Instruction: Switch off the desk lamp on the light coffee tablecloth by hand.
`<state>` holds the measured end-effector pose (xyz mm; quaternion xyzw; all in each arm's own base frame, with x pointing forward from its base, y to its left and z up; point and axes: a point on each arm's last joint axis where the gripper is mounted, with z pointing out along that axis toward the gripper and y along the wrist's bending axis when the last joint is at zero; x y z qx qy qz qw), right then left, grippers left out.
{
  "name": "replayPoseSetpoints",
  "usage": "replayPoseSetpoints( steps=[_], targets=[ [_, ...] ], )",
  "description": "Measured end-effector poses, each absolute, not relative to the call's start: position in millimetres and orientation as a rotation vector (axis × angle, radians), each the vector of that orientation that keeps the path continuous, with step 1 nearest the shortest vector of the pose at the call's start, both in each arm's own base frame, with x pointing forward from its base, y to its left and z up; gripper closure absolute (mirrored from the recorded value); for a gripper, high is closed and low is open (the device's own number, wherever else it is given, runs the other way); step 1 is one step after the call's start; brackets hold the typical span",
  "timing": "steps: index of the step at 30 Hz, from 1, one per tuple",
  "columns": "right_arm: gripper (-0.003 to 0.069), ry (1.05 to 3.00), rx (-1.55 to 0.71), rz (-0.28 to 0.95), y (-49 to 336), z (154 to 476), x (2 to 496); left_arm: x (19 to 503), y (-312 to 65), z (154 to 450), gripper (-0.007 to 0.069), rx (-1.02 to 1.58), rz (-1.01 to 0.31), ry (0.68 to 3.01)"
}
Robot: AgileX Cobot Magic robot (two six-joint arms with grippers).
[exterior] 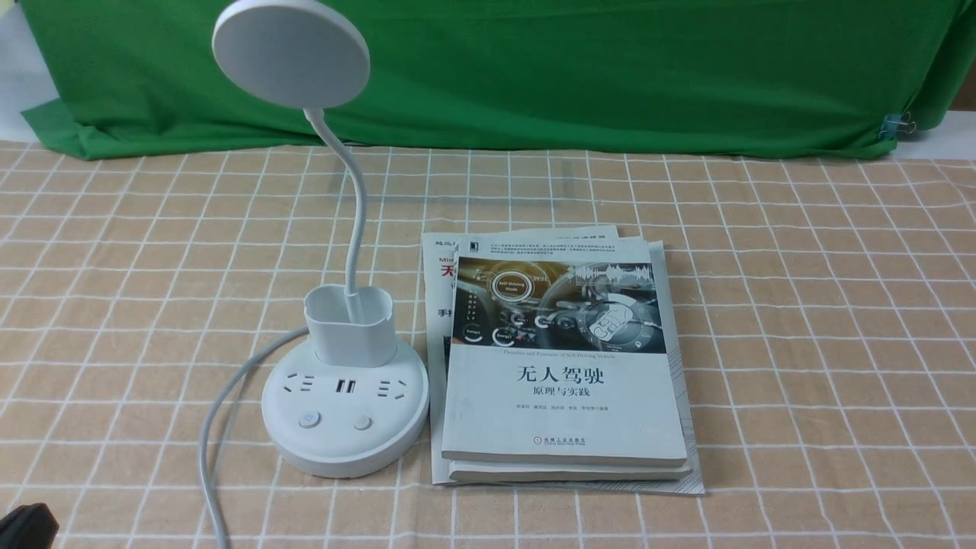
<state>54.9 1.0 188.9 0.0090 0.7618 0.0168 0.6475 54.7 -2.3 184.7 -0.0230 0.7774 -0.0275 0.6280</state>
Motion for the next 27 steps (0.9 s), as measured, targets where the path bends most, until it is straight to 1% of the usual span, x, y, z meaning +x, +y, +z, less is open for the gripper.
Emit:
replayPoseSetpoints(
  steps=[27],
  targets=[
    [0.0416, 1.732, 0.021, 0.038, 1.0, 188.9, 54.9, 54.7, -2.8, 184.7, 0.0608, -0.043, -0.067, 1.782]
  ],
)
